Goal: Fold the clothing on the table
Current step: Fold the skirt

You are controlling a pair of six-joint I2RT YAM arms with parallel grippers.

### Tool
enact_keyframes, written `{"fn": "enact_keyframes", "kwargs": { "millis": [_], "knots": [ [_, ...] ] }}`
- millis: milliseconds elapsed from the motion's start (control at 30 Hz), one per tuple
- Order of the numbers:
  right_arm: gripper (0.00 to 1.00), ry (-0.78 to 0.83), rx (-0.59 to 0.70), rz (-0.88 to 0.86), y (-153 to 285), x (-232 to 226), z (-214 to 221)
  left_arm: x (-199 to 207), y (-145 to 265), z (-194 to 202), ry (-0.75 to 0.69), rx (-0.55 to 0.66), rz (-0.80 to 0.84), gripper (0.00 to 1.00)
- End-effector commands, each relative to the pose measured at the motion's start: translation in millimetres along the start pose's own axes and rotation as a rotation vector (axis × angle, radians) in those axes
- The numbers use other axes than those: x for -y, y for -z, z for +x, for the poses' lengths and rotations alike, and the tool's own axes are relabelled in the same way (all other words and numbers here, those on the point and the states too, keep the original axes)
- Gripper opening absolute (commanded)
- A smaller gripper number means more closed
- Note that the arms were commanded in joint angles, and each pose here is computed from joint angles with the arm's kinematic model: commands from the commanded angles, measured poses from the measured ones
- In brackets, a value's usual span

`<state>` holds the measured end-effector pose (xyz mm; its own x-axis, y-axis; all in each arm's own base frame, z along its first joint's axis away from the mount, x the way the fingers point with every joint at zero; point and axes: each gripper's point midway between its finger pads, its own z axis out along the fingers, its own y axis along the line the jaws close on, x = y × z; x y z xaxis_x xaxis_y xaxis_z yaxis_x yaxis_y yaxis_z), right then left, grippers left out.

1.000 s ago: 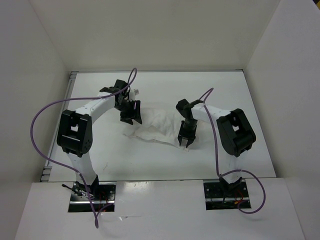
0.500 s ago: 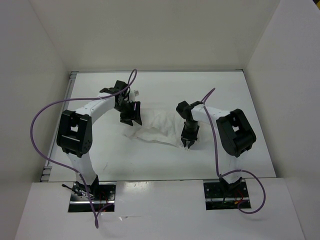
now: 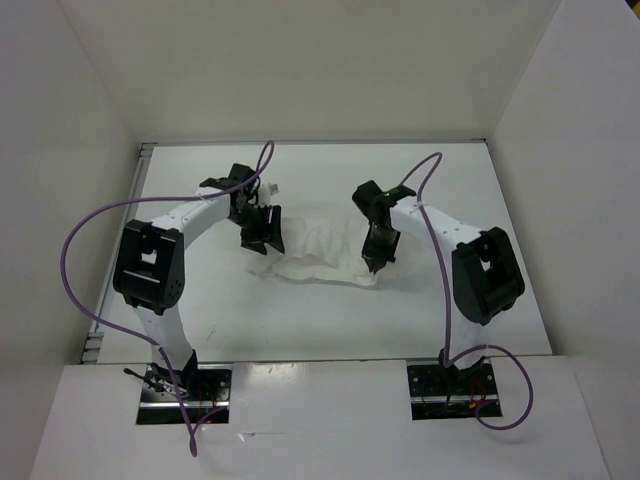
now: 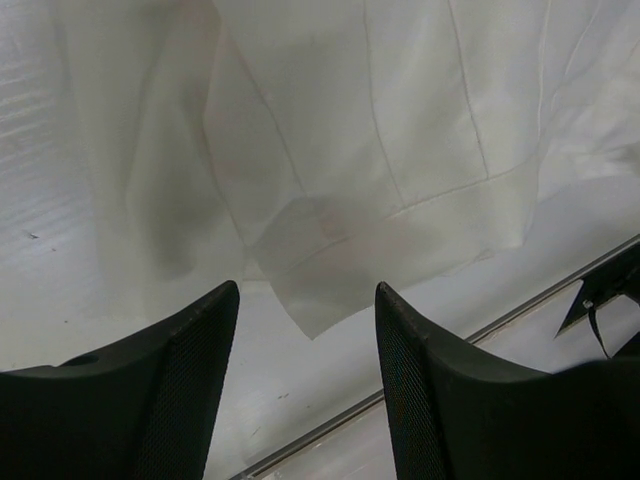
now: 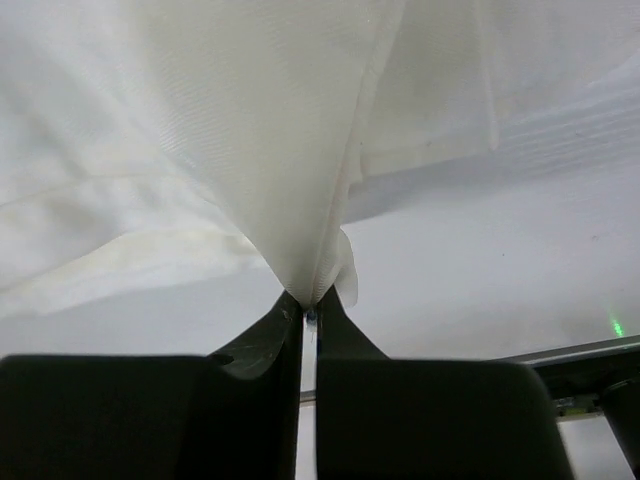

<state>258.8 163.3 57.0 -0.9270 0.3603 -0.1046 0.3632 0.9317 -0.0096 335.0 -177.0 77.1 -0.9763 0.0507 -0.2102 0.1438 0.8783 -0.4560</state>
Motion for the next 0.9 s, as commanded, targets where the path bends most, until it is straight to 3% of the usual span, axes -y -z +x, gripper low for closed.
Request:
{"fn": "enact_keyframes", "kwargs": {
  "millis": [0,167,467,633,867],
  "knots": [
    [0.0,-0.021,0.132,-0.051,53.3,-3.2,-21.1,10.5,5.4,3.8,-0.041,0.008,0.077,0.64],
    [0.0,-0.081,0.199,-0.124,89.4,1.7,-36.9,24.9,7.8,6.1,-0.041,-0.001,0.209,0.64],
    [0.0,-0.166,0.23,-0.105,80.1,20.7,-43.9,23.8,-8.6,21.7,0.001,-0.067,0.262,0.64],
    [0.0,-0.233,0.285,-0.154,88.0,20.2,-56.4,18.3,-21.1,34.7,0.084,-0.121,0.258,0.64],
    [0.0,-0.223,0.234,-0.191,80.4,12.8,-47.1,18.7,-37.6,37.1,0.23,-0.15,0.277,0.64]
  ]
}}
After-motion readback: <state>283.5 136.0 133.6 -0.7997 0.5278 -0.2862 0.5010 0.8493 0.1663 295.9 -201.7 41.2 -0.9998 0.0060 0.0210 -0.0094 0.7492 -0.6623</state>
